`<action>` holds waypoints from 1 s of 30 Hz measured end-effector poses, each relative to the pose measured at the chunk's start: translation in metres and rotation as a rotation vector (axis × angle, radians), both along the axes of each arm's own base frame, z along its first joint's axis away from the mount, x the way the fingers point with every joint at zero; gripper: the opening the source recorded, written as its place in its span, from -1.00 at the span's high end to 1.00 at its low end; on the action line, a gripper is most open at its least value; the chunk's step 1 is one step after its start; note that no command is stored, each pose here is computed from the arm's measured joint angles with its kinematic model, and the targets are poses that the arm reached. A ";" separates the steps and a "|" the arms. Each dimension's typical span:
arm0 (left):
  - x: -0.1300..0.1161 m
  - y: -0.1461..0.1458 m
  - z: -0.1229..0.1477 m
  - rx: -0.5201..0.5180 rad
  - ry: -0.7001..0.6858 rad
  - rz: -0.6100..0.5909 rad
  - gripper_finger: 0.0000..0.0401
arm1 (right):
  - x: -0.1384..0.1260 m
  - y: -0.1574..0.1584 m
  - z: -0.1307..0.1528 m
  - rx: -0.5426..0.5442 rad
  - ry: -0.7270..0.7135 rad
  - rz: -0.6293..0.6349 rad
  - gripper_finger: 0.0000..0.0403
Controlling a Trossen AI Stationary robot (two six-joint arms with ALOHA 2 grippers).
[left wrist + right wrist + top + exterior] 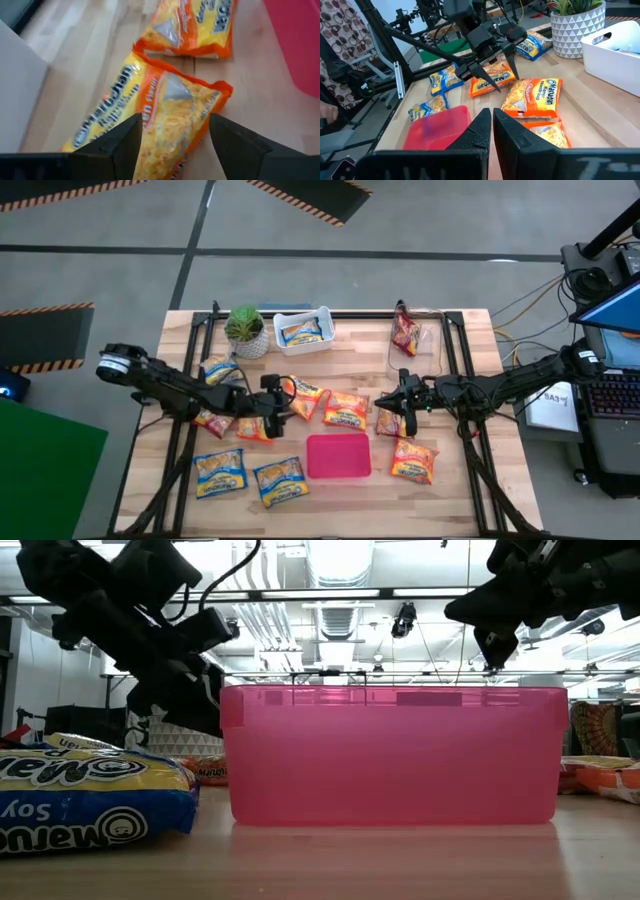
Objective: Sort Maruchan noodles
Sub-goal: Put the orange noodle pack into the red bin
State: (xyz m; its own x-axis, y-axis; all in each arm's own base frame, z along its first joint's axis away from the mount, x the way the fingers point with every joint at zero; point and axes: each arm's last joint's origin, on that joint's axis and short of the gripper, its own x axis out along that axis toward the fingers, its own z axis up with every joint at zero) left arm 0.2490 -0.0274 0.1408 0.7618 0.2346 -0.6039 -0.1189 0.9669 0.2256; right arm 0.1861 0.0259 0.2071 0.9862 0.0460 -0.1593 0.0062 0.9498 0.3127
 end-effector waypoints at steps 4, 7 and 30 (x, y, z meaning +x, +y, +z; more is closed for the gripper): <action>0.002 -0.002 -0.013 0.006 0.049 0.007 -0.05 | 0.000 0.000 0.000 0.000 0.004 0.000 0.95; 0.004 -0.001 -0.017 0.050 0.075 0.020 -0.05 | 0.000 0.000 -0.001 0.003 0.007 0.000 0.95; 0.020 -0.003 -0.023 0.087 0.109 0.027 0.94 | 0.003 -0.001 0.010 0.050 -0.041 -0.060 0.95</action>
State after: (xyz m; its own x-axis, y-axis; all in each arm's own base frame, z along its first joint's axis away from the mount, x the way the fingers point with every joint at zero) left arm 0.2690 -0.0299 0.1176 0.6851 0.3095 -0.6594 -0.1152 0.9399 0.3215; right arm 0.1889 0.0248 0.2168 0.9930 -0.0067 -0.1177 0.0491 0.9312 0.3612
